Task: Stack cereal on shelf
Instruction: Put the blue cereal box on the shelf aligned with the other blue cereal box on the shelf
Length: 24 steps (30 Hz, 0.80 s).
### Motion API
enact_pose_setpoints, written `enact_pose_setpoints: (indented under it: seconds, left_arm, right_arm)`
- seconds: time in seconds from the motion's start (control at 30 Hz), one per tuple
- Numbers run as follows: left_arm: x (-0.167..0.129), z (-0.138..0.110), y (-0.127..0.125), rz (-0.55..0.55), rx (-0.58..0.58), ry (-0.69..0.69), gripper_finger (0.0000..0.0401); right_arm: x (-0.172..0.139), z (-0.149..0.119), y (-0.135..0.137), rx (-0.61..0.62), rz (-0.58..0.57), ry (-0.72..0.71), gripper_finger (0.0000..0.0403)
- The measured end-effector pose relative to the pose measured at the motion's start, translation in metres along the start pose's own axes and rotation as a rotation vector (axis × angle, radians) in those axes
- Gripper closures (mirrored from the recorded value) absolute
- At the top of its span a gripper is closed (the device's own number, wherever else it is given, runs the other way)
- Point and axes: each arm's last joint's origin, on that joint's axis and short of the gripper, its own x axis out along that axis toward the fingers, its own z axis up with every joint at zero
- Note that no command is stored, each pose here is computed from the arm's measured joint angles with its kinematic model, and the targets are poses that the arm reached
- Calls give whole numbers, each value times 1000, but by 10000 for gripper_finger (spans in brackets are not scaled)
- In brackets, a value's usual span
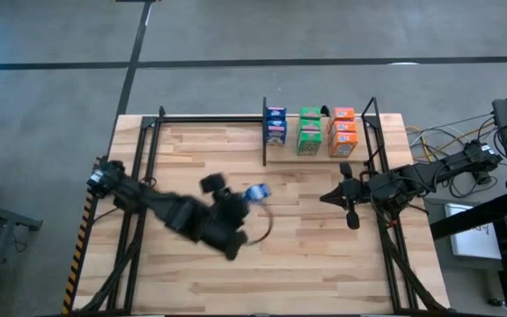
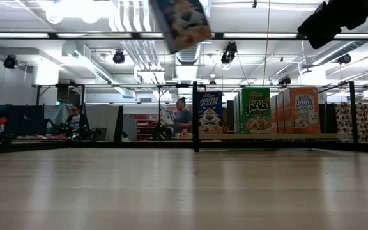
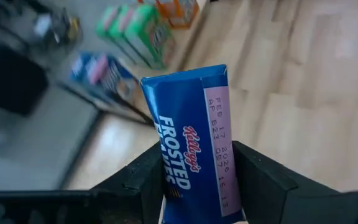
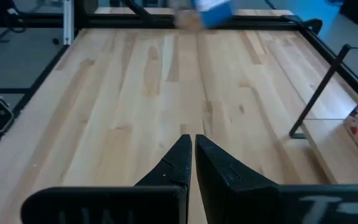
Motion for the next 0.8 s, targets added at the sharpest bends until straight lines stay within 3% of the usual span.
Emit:
enact_pose_setpoints:
  seconds: [0.17,0.33,0.53,0.8]
  left_arm:
    - [36,36,26,10,162,-1,248]
    - [80,61,49,-50,278,23,248]
    - [143,73,74,-122,366,109,248]
    - [203,77,99,-206,382,172,248]
  right_arm:
    - [-1,-4,-1,19,4,-4,390]
    - [1,-7,-1,24,3,8,390]
    - [1,-8,-1,31,2,11,390]
    - [1,-8,-1,23,0,12,390]
